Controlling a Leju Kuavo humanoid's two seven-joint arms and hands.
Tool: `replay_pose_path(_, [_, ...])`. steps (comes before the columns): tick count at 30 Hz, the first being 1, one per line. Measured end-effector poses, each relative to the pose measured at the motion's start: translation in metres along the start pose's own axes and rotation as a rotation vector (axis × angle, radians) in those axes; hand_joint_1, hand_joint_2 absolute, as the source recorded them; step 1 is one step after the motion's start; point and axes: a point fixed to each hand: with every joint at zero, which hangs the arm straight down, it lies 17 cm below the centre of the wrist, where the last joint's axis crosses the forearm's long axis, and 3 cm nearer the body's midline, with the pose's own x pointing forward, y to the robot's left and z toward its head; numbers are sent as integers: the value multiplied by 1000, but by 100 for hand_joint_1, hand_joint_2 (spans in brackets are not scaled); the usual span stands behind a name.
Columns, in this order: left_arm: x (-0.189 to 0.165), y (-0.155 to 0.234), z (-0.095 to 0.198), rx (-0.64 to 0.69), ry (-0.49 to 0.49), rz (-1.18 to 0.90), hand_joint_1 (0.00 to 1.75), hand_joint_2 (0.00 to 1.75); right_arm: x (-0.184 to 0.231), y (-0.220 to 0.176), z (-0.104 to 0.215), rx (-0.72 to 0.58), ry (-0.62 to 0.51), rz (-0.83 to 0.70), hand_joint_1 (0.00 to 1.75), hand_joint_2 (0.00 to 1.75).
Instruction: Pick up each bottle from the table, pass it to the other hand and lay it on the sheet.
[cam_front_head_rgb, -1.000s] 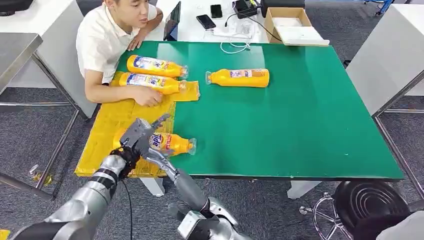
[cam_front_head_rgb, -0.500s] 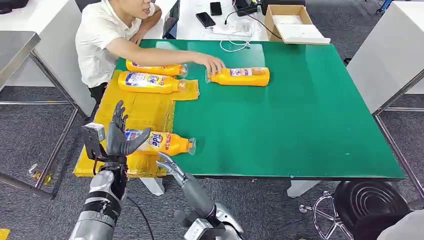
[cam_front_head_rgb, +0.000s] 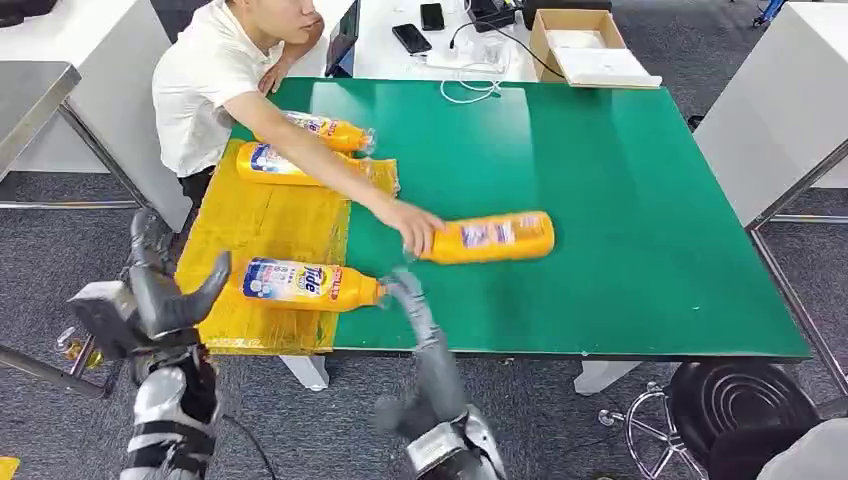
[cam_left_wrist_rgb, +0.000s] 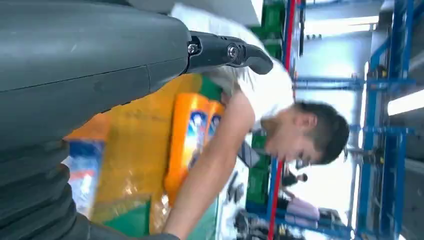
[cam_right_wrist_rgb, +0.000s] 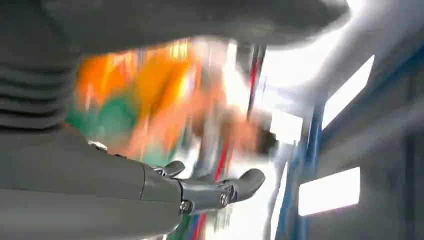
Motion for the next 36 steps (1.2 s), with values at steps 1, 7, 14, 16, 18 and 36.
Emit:
replay_pose_path(1, [3, 5, 9, 14, 2, -13, 0, 175, -3, -19, -1, -66, 13, 56, 0, 175])
replay_pose_path(7, [21, -2, 49, -7, 3, -26, 0, 175, -8, -91, 1, -178, -27, 489, 0, 175])
replay_pose_path(14, [33, -45, 67, -125, -30, -33, 0, 175, -79, -161, 16, -35, 79, 888, 0, 175])
replay_pose_path(16, [35, -51, 69, -140, -32, -26, 0, 175, -91, -173, 18, -24, 110, 920, 0, 175])
replay_pose_path(18, [35, -60, 70, -169, -32, -11, 0, 175, -110, -181, 21, 25, 165, 989, 0, 175])
replay_pose_path(36, [35, -104, 67, -276, -25, 37, 0, 175, -204, -253, 28, 167, 541, 1210, 0, 175])
